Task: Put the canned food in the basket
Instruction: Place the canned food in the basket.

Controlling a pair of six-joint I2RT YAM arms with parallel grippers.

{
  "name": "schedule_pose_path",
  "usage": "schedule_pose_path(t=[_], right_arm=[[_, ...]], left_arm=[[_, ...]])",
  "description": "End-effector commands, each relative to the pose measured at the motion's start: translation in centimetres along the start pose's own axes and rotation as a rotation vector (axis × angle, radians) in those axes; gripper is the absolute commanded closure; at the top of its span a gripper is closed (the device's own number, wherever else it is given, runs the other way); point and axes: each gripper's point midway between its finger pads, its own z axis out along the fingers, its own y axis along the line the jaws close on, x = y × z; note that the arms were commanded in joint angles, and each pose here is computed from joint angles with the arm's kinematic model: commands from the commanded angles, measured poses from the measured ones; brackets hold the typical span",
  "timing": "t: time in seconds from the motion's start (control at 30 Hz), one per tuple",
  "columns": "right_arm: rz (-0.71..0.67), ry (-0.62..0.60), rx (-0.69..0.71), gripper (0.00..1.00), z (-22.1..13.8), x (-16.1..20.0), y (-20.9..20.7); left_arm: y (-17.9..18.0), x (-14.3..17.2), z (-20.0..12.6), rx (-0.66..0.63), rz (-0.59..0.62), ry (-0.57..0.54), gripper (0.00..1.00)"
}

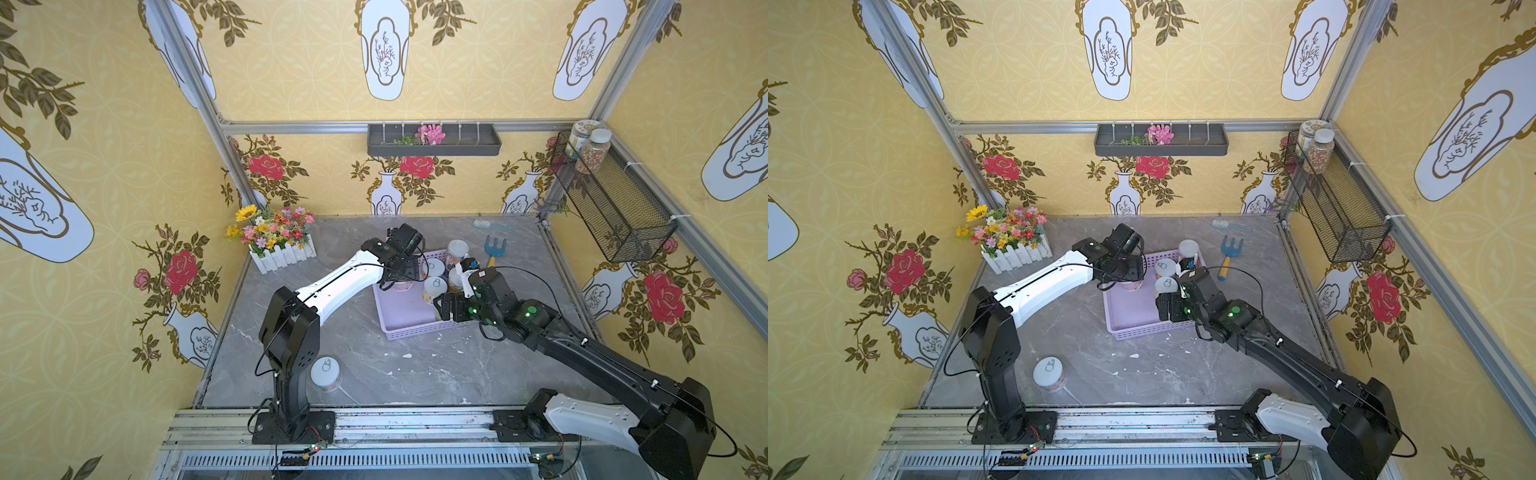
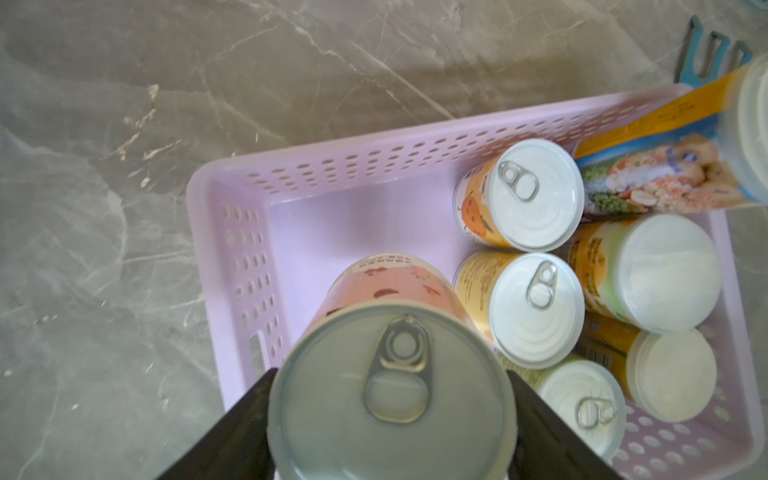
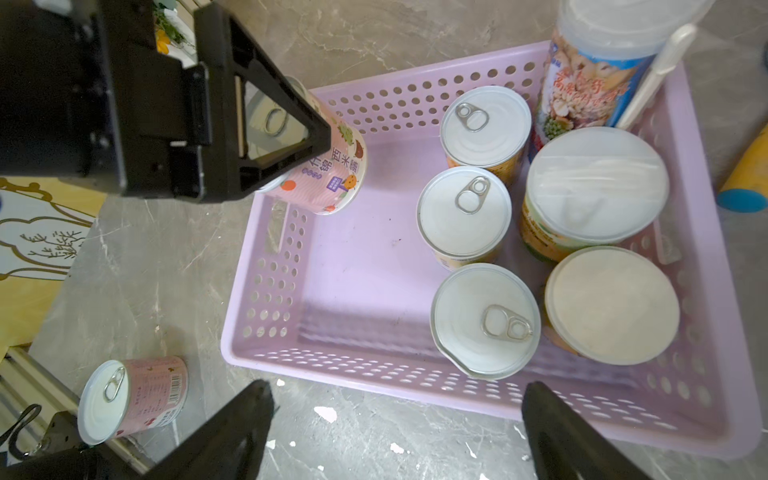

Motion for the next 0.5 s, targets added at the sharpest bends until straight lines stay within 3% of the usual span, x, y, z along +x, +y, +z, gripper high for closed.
schedule_pose_path(t=[0.0,0.27,0.47], right_arm=[[-0.073,-0.075,-0.016,0.03,0.0,-1.9,0.6],[-0.195,-0.087,-0.009,0.03,0.6,-2.6,0.9],[-0.166,-0.075,0.034,0.03,0.1,-1.9,-0.8]], left_arm=[[-1.3,-1.7,1.4,0.044,0.015,-0.037,0.28],[-1.9,-2.3,4.6,0.044,0.04,-0.011,0.28],[-2.3,-3.0,6.1,0.049,0.039,-0.011,0.28]])
